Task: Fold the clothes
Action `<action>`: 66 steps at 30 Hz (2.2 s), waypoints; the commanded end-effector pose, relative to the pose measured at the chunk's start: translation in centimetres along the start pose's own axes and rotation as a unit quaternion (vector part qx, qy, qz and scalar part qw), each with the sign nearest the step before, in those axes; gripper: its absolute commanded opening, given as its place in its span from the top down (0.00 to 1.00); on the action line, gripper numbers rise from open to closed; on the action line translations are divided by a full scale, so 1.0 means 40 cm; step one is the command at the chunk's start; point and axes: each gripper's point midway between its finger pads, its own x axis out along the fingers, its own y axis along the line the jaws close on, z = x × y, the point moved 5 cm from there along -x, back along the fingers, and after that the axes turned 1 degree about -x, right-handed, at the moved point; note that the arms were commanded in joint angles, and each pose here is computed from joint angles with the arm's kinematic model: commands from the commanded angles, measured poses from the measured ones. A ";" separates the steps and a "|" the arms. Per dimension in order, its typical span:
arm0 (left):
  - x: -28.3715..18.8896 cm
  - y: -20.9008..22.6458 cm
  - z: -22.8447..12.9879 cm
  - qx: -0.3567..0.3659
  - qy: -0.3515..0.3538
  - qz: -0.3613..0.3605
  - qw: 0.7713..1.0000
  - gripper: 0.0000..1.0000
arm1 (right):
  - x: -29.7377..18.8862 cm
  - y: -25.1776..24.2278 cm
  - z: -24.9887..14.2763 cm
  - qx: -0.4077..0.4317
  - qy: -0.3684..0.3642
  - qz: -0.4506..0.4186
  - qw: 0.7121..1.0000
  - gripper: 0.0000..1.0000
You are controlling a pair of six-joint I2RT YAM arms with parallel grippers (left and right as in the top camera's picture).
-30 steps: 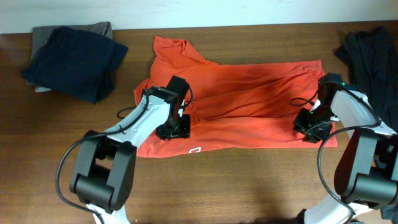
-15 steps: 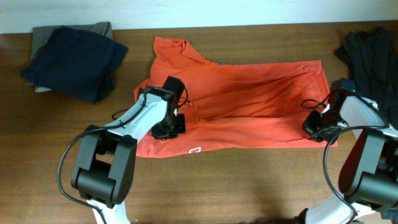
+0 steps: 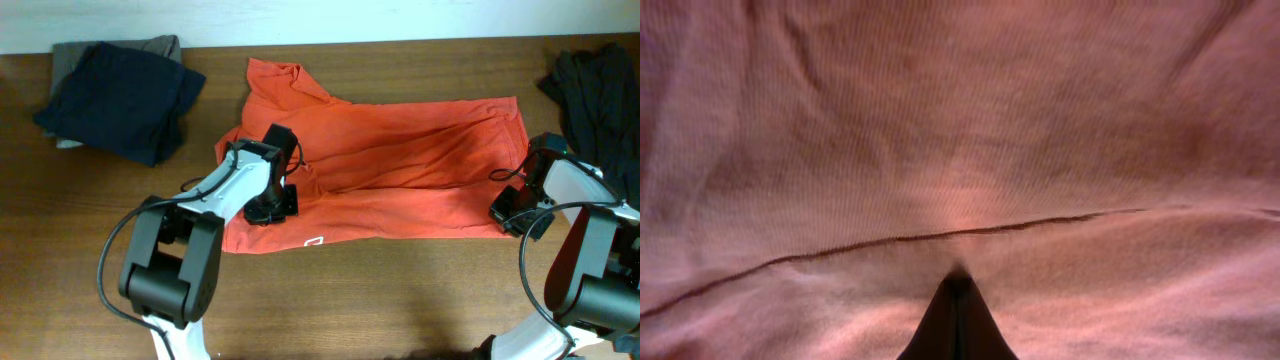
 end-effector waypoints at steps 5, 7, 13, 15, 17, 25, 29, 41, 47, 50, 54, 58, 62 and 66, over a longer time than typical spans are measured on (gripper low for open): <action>0.068 0.085 0.004 -0.033 0.028 0.057 0.997 0.99 | 0.005 -0.022 0.000 0.016 -0.006 -0.032 0.999 0.93; 0.067 0.106 0.009 -0.046 0.032 0.057 0.997 0.99 | 0.005 -0.029 0.001 0.016 -0.010 -0.044 0.999 0.94; 0.059 0.179 0.010 -0.085 0.050 0.069 0.993 0.99 | 0.003 -0.054 -0.002 0.037 -0.010 -0.072 0.997 0.96; 0.057 0.192 0.004 -0.092 0.059 0.072 0.991 0.99 | 0.003 -0.061 -0.004 0.041 -0.005 -0.074 0.996 0.96; 0.055 0.202 -0.005 -0.096 0.070 0.075 0.990 0.99 | 0.003 -0.070 -0.007 0.048 0.001 -0.076 0.996 0.96; 0.048 0.187 -0.048 -0.105 0.116 0.063 0.986 0.99 | 0.002 -0.106 -0.024 0.082 0.027 -0.087 0.992 0.96; 0.040 0.179 -0.077 -0.111 0.143 0.069 0.981 0.99 | 0.002 -0.125 -0.024 0.103 0.033 -0.090 0.990 0.96; -0.057 0.083 -0.126 -0.091 0.097 0.077 0.988 0.99 | -0.040 -0.189 -0.009 0.177 0.032 -0.060 0.982 0.96; -0.190 0.068 -0.129 -0.080 0.007 0.032 0.996 0.99 | -0.147 -0.165 0.003 0.172 -0.011 0.012 0.985 0.96; -0.267 0.067 -0.113 -0.048 -0.068 0.011 0.996 0.43 | -0.221 -0.123 0.016 0.116 -0.049 0.100 0.987 0.96; -0.365 0.042 -0.077 0.003 -0.165 -0.033 0.986 0.01 | -0.345 -0.059 0.045 0.033 -0.110 0.220 0.969 0.52; -0.471 0.010 -0.020 0.038 -0.238 -0.059 0.969 0.01 | -0.464 -0.018 0.081 -0.016 -0.164 0.271 0.948 0.24; -0.580 0.005 0.081 0.030 -0.287 -0.073 0.955 0.01 | -0.572 0.052 0.104 -0.084 -0.217 0.283 0.930 0.14; -0.617 0.008 0.191 0.036 -0.292 -0.079 0.953 0.01 | -0.617 0.119 0.117 -0.128 -0.241 0.277 0.922 0.07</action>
